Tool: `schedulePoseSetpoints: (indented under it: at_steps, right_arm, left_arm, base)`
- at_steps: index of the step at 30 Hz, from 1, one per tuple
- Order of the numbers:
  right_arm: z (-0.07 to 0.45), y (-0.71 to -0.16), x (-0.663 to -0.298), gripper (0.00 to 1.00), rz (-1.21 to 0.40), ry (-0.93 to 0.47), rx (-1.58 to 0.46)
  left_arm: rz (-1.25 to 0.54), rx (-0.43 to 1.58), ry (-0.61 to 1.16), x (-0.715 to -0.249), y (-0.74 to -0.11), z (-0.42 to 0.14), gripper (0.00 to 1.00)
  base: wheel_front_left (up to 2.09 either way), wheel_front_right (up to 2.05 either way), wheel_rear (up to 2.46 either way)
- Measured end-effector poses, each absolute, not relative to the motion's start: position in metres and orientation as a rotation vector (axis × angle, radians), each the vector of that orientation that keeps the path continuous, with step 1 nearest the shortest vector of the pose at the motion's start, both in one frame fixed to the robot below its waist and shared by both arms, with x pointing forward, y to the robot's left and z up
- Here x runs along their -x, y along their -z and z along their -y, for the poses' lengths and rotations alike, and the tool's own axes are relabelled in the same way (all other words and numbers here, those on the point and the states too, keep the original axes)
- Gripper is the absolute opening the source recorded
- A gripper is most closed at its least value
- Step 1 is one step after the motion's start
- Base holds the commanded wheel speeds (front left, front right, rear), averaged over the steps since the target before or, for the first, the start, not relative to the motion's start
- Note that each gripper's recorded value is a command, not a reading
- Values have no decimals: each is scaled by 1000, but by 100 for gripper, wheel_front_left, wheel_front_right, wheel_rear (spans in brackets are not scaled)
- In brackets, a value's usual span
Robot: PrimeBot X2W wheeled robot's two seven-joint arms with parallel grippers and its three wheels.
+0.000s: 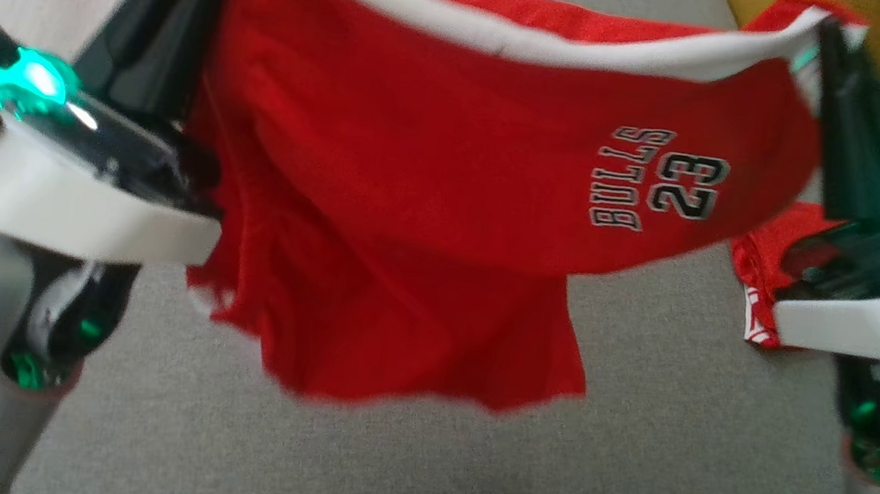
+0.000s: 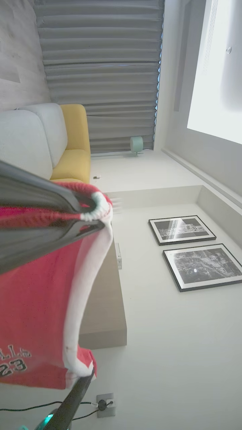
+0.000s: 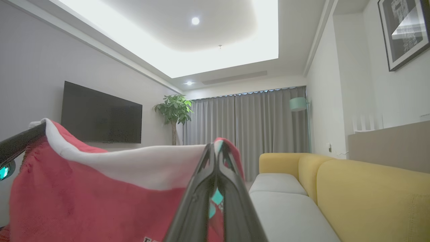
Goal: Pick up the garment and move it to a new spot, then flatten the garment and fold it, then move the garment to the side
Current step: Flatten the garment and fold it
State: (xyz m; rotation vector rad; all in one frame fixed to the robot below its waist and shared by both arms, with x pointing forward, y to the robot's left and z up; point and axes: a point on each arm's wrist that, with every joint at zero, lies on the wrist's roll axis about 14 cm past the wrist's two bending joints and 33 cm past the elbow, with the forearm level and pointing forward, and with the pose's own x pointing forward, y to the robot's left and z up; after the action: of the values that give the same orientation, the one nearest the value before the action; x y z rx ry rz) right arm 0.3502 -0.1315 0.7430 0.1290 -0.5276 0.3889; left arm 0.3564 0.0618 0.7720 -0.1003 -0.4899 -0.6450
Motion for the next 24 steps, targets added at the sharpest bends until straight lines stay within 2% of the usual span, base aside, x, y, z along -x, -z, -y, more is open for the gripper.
schedulePoseSetpoints:
  at_steps: [4,8,13,20,24]
  right_arm:
    - [136,-755,-345,0,541,-374,-115]
    - [134,-734,-365,0,453,-363,-109]
    - [132,-715,-419,0,367,-357,-87]
    - [140,-763,-506,0,555,-294,20]
    - [140,-739,-546,0,531,-272,11]
  left_arm:
    - [483,80,659,-361,-781,-58,0]
    - [375,101,655,-390,-757,-57,0]
    - [286,107,642,-443,-737,-57,0]
    - [405,121,620,-526,-758,-53,0]
    - [399,173,608,-563,-739,-46,0]
  base:
    - [0,0,0]
    - [0,0,0]
    - [0,0,0]
    - [0,0,0]
    - [0,0,0]
